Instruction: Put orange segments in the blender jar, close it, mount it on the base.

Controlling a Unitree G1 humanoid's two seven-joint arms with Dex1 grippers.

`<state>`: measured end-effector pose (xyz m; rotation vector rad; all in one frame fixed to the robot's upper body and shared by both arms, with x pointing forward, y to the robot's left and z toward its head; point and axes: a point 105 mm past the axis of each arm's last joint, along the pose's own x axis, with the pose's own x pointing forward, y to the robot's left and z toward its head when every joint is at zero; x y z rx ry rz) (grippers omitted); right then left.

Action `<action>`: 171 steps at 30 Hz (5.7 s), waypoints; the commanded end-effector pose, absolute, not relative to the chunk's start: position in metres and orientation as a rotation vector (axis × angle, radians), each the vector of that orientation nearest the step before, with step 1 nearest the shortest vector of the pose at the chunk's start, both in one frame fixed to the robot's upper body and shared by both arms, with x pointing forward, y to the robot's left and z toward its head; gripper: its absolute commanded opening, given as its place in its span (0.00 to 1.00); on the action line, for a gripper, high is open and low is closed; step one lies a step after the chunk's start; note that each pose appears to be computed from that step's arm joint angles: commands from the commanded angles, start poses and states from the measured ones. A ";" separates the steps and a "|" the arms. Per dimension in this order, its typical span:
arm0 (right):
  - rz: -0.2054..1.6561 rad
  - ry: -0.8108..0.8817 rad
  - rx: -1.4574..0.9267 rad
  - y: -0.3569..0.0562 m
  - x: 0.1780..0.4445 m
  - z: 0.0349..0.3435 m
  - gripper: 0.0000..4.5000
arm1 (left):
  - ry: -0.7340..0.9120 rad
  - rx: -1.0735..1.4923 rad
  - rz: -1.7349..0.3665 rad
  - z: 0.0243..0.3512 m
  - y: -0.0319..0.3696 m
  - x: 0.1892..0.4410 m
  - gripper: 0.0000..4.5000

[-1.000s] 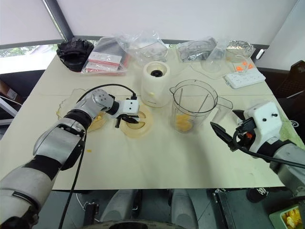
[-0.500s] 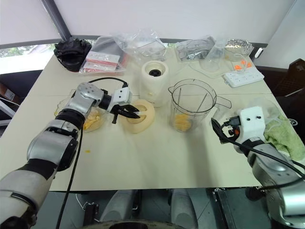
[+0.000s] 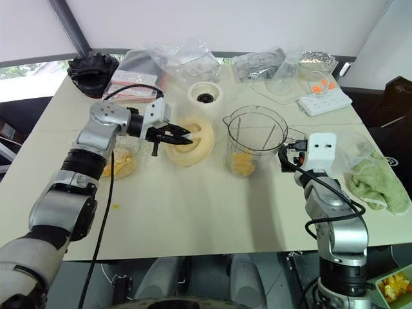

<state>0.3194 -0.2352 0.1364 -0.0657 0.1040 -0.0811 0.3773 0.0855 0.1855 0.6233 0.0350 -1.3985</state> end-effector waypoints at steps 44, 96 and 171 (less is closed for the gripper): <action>0.266 -0.009 -0.018 -0.114 0.361 0.147 0.22 | 0.246 0.778 -1.383 0.237 0.048 0.367 0.06; 0.238 -0.037 -0.018 -0.118 0.362 0.151 0.22 | 0.733 0.756 -1.364 0.158 0.062 0.357 0.06; 0.208 -0.118 -0.001 -0.165 0.368 0.223 0.22 | 0.107 -0.208 -0.806 0.200 0.168 0.285 0.68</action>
